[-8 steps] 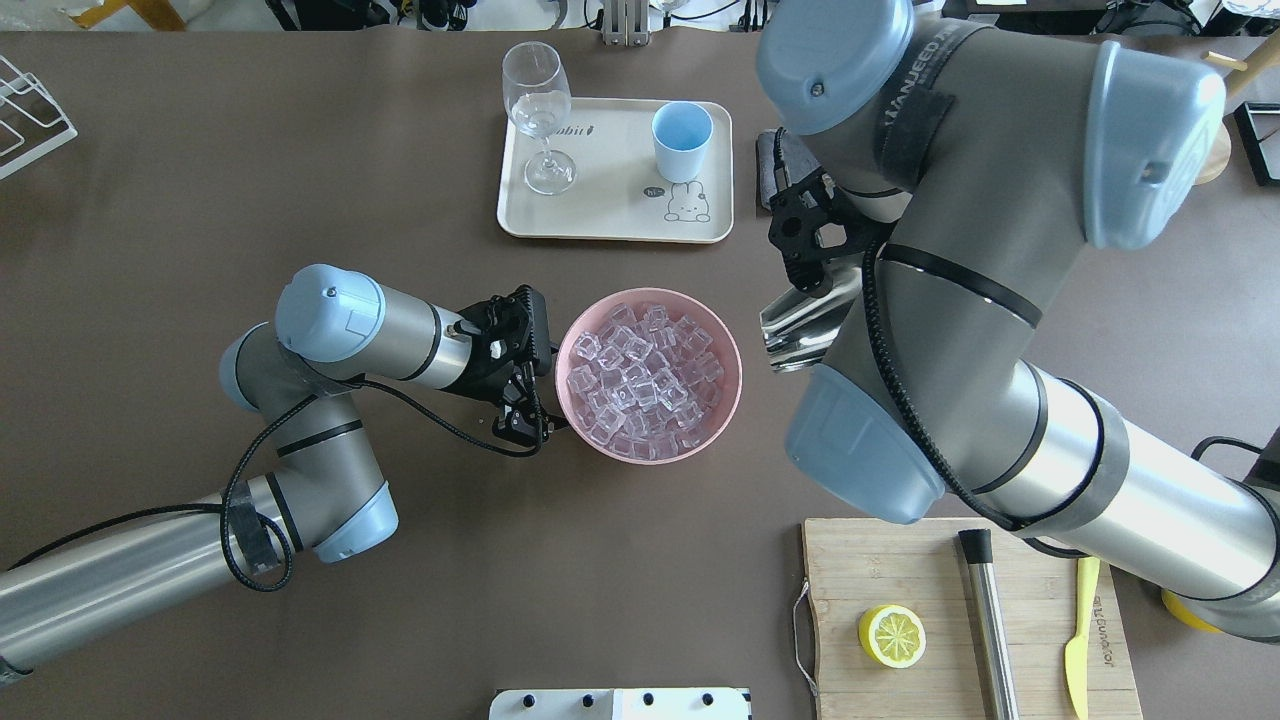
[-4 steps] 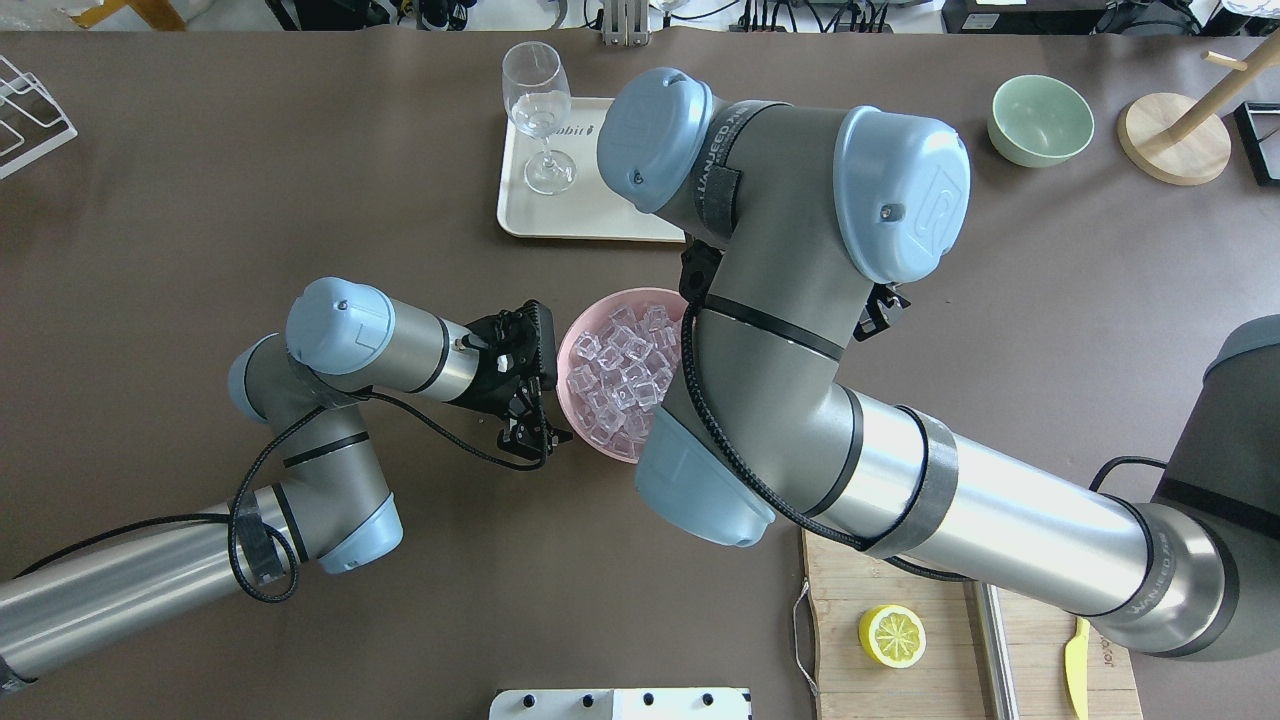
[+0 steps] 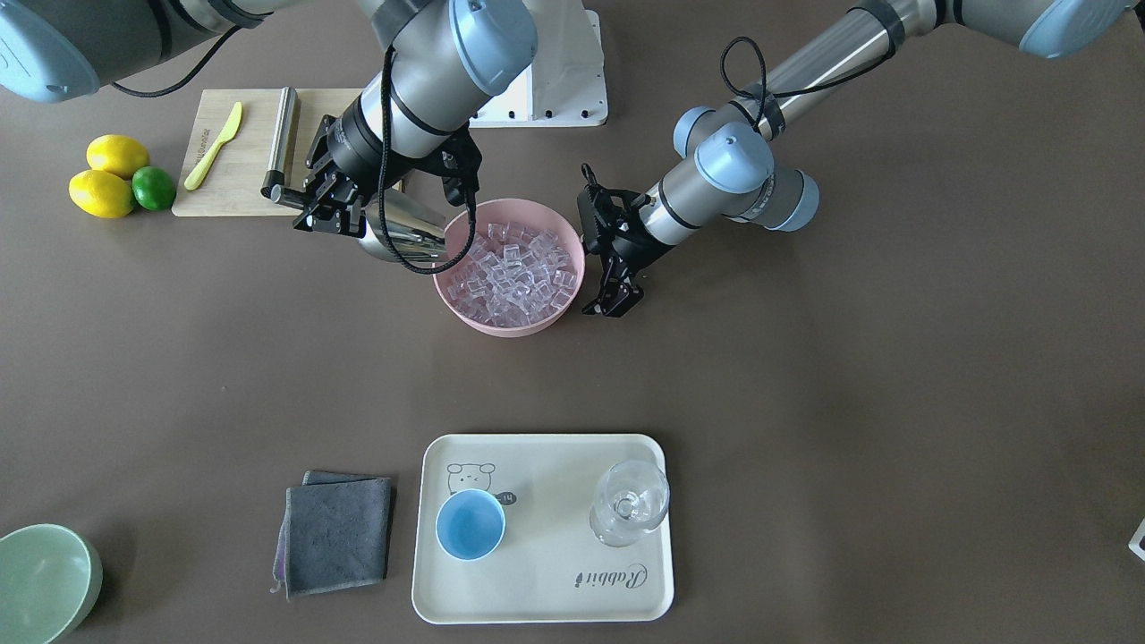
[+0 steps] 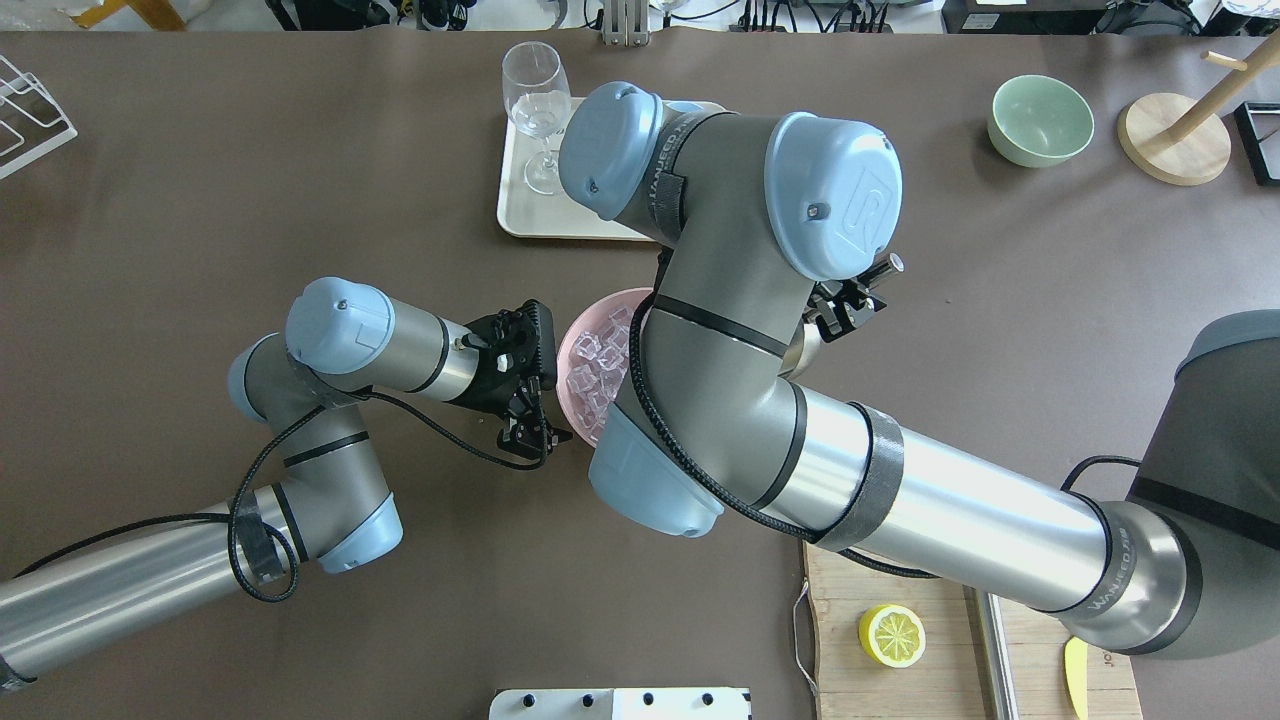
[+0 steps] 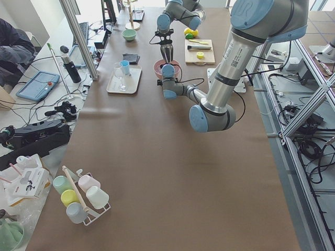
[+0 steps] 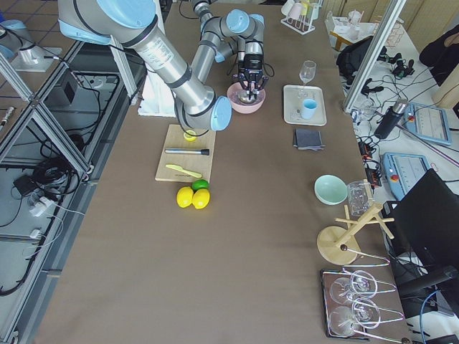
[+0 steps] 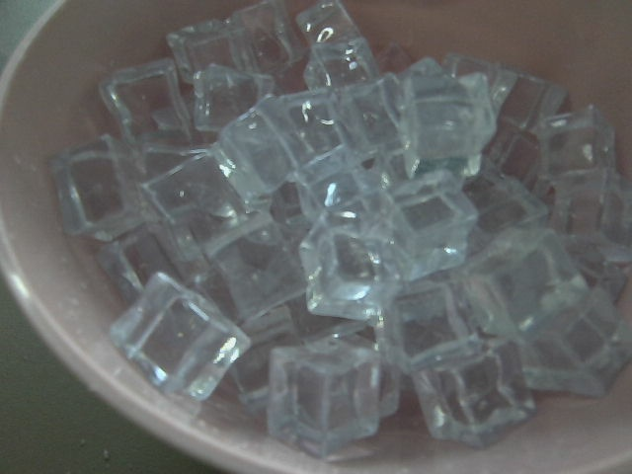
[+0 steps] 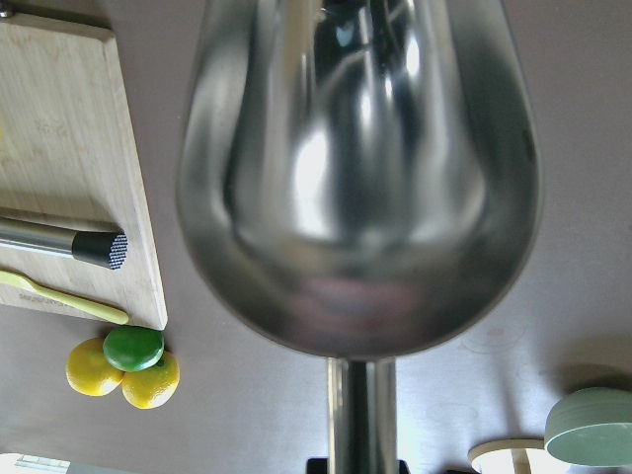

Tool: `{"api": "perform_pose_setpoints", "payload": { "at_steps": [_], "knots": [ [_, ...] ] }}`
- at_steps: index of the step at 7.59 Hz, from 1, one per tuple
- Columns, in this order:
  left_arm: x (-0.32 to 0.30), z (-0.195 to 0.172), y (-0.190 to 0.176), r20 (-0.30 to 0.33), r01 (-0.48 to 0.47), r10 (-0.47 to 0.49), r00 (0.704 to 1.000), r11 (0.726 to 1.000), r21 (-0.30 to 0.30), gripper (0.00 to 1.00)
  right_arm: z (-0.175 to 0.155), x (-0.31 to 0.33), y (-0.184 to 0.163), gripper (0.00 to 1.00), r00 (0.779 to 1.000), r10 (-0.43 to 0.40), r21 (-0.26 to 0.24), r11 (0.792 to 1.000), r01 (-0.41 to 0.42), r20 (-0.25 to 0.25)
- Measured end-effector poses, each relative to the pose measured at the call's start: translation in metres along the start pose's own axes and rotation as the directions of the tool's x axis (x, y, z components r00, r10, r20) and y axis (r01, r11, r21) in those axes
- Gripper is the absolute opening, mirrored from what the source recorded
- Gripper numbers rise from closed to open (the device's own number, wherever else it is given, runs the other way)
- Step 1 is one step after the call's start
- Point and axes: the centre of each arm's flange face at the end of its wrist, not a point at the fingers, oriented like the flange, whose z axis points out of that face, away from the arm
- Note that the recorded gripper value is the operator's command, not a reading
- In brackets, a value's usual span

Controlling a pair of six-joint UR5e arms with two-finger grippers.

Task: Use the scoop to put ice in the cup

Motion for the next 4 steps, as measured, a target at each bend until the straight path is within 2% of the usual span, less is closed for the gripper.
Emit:
{"api": "perform_pose_setpoints", "payload": {
  "at_steps": [4],
  "knots": [
    [0.0,0.0,0.0,-0.002,0.0,0.0,1.0,1.0,0.0,0.98,0.001,0.014,-0.027,0.0,1.0,0.0,-0.022,1.0,0.0,0.003]
  ]
}}
